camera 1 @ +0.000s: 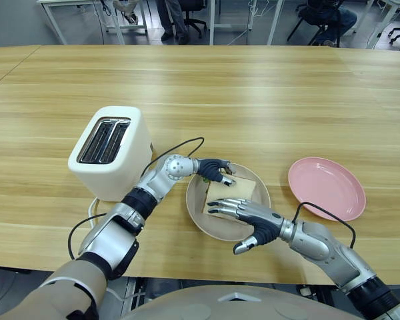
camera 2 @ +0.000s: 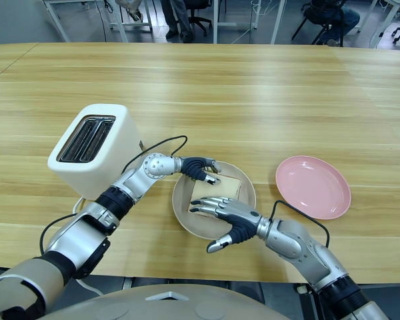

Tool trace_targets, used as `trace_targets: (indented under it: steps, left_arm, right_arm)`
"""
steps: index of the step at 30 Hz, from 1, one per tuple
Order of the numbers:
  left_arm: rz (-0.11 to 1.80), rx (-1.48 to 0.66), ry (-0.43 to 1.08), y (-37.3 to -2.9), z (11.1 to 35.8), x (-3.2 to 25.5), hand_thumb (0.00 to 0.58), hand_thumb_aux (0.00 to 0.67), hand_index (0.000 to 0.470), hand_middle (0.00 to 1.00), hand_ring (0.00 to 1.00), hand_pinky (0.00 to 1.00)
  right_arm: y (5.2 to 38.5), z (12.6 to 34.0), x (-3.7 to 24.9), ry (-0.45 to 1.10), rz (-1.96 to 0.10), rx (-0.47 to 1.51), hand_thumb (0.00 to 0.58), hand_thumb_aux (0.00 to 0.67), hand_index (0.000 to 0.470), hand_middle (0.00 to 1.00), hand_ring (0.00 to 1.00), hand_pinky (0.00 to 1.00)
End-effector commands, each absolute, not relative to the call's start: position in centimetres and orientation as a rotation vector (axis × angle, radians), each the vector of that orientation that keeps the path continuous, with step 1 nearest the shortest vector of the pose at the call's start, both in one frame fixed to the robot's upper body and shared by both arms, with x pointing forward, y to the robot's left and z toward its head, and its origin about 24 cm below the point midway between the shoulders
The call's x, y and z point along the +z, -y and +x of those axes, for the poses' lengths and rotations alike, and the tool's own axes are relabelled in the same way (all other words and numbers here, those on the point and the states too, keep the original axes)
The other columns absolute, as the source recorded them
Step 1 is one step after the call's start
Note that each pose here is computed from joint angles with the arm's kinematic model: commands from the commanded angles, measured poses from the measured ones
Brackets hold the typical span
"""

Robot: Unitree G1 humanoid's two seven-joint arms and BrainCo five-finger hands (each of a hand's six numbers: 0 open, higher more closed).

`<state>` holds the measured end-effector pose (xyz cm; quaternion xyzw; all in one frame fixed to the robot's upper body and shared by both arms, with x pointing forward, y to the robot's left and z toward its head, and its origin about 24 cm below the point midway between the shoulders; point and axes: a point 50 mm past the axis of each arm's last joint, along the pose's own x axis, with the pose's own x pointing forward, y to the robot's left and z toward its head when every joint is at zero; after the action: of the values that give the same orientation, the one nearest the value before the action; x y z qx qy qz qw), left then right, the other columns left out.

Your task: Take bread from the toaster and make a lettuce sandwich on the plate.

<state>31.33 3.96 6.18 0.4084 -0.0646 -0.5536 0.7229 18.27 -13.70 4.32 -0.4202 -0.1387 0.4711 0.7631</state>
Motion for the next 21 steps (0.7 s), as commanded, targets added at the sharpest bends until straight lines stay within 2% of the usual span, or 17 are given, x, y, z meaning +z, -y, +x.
trace_targets:
  steps: [1,9,10,11,16,21]
  left_arm:
    - [0.955,-1.182,0.296,-3.0,31.4,7.5,0.58,0.67,0.46,1.0,1.0,1.0]
    - [1.045,-1.127,0.378,-2.9,31.7,7.2,0.58,0.659,0.453,1.0,1.0,1.0]
    - [1.066,-1.097,0.406,-2.8,31.8,7.5,0.331,0.231,0.159,1.0,1.0,1.0]
    - [1.087,-1.061,0.448,-2.8,32.1,8.0,0.0,0.0,0.0,1.0,1.0,1.0]
    - [1.081,-0.866,0.641,-2.9,33.1,11.0,0.0,0.0,0.0,1.0,1.0,1.0]
    - [1.092,-0.783,0.73,-3.3,33.4,12.1,0.0,0.0,0.0,1.0,1.0,1.0]
  right_arm:
    - [14.3,18.3,2.3,0.111,-0.912,1.06,0.0,0.0,0.0,0.0,0.0,0.0]
    - [14.1,19.2,2.6,0.054,-0.835,1.024,0.0,0.0,0.0,0.0,0.0,0.0]
    - [14.1,19.3,2.6,0.045,-0.822,1.017,0.0,0.0,0.0,0.0,0.0,0.0]
    - [14.1,19.5,2.6,0.031,-0.801,1.005,0.0,0.0,0.0,0.0,0.0,0.0]
    - [14.4,20.3,2.8,-0.029,-0.716,0.945,0.0,0.0,0.0,0.0,0.0,0.0]
    - [14.6,21.2,3.1,-0.069,-0.63,0.883,0.0,0.0,0.0,0.0,0.0,0.0]
